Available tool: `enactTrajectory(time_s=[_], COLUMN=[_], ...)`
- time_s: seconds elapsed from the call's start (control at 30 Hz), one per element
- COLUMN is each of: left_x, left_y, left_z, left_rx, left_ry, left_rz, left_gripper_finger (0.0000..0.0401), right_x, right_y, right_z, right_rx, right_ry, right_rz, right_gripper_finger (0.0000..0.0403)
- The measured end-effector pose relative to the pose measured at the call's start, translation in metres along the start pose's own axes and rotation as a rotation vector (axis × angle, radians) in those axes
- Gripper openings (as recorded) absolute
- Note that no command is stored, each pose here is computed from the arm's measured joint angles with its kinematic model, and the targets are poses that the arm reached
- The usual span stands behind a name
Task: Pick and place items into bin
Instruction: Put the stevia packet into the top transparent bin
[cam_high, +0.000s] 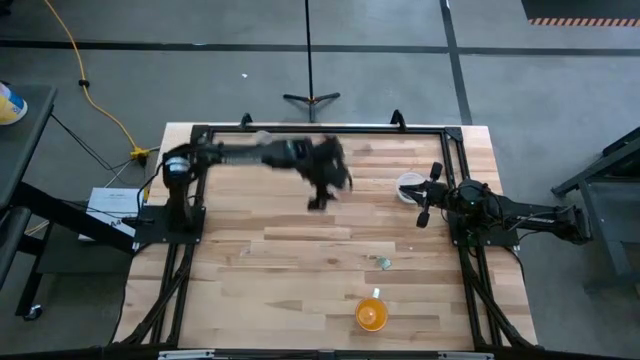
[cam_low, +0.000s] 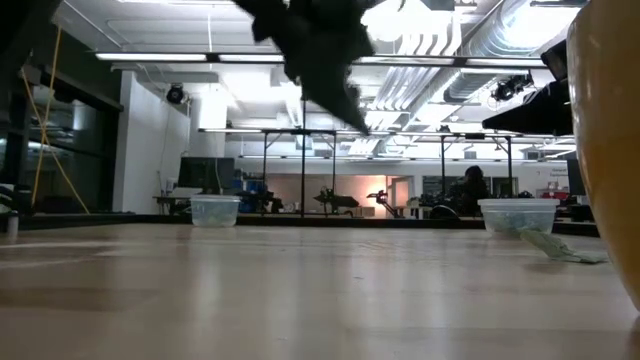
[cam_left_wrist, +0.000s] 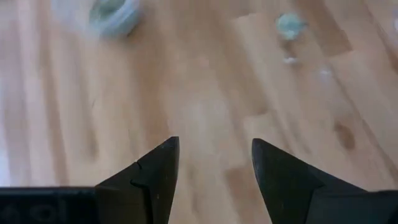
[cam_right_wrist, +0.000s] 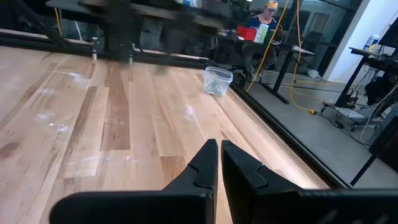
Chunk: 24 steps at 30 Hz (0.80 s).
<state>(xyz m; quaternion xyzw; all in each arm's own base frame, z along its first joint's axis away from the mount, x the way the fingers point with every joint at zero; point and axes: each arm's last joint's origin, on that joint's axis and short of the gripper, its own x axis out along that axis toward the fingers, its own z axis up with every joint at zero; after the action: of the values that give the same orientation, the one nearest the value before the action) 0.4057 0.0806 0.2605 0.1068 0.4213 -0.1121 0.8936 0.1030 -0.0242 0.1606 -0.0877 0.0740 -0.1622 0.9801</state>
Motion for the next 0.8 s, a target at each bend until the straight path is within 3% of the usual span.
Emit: enactTrajectory(time_s=[0.17,0.3,0.47,0.67,0.8], left_x=[0.012,0.007,-0.003,-0.014,-0.018], left_y=[-0.051,-0.054,-0.033,-0.009,0.003], left_z=[0.028,0.021,0.003,-0.016,-0.024], left_rx=[0.206,0.164,0.023,-0.073,-0.119], left_ry=[0.032,0.163,0.207,0.245,0.241], left_rz=[0.163,0.281,0.158,0.077,0.036], left_gripper_finger=[0.0236,0.0236,0.0203,0.0151,0.0127], right_x=[0.0,-0.001,-0.002,-0.001,0.0], right_y=[0.001,0.005,0.012,0.03,0.044], right_z=[0.0,0.002,0.007,0.001,-0.004], right_rx=[0.04,0.048,0.142,0.164,0.173], right_ry=[-0.005,-0.043,-0.092,0.013,0.108], right_rz=[0.036,0.191,0.401,0.535,0.564], right_gripper_finger=[0.0012,0.0021,0.0086,0.0199,0.0238])
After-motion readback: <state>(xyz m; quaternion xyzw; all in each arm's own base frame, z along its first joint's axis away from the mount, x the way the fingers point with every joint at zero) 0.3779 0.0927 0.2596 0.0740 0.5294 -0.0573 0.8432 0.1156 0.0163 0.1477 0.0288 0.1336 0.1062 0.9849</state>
